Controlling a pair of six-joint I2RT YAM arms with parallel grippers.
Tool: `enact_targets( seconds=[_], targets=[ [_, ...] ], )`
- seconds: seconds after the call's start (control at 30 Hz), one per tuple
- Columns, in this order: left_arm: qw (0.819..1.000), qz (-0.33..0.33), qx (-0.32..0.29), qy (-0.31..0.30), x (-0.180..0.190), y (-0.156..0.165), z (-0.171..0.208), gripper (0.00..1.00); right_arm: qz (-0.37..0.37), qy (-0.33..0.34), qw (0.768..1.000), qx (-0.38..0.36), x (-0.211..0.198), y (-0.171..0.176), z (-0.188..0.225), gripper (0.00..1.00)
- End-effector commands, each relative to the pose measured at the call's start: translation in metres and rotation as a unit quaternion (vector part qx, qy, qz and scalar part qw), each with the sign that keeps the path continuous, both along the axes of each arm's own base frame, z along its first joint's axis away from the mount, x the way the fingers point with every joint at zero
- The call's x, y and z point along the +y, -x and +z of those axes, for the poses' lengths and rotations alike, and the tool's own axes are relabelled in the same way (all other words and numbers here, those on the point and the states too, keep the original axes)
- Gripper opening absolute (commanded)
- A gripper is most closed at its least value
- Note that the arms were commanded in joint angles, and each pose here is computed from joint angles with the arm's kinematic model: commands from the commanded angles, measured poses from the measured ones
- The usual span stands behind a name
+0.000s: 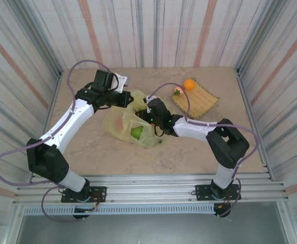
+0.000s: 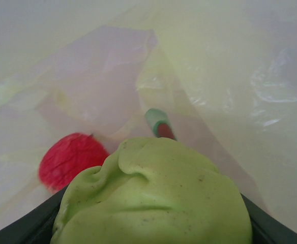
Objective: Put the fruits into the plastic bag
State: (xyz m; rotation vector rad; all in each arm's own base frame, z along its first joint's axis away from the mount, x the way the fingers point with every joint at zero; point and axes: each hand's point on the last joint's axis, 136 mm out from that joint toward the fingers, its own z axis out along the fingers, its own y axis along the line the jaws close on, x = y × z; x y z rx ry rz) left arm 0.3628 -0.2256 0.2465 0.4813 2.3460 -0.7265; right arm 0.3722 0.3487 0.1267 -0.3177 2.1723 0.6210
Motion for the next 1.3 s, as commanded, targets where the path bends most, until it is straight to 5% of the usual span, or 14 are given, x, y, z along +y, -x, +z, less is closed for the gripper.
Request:
enact_targets(
  seconds=[0.0, 0.27, 0.5, 0.9, 1.27],
  targets=[
    [1.0, -0.003, -0.013, 0.02, 0.001, 0.003, 0.012, 0.0, -0.051, -0.006, 0.998, -0.046, 0.003, -0.029, 0.01, 0.35],
    [1.0, 0.001, -0.013, 0.019, 0.006, 0.003, 0.011, 0.0, -0.069, 0.002, 0.996, -0.05, 0.014, -0.055, -0.012, 0.42],
    [1.0, 0.006, -0.014, 0.018, 0.009, 0.002, 0.01, 0.0, -0.046, 0.004, 0.998, -0.035, 0.023, -0.056, -0.02, 0.57],
    [1.0, 0.013, -0.012, 0.013, 0.012, 0.0, 0.007, 0.0, 0.006, -0.018, 0.998, -0.053, 0.017, -0.034, 0.025, 0.81],
    [0.999, 0.031, -0.001, 0.031, 0.021, -0.007, 0.004, 0.0, 0.063, -0.043, 0.995, -0.062, -0.004, 0.007, 0.062, 0.76]
  ],
)
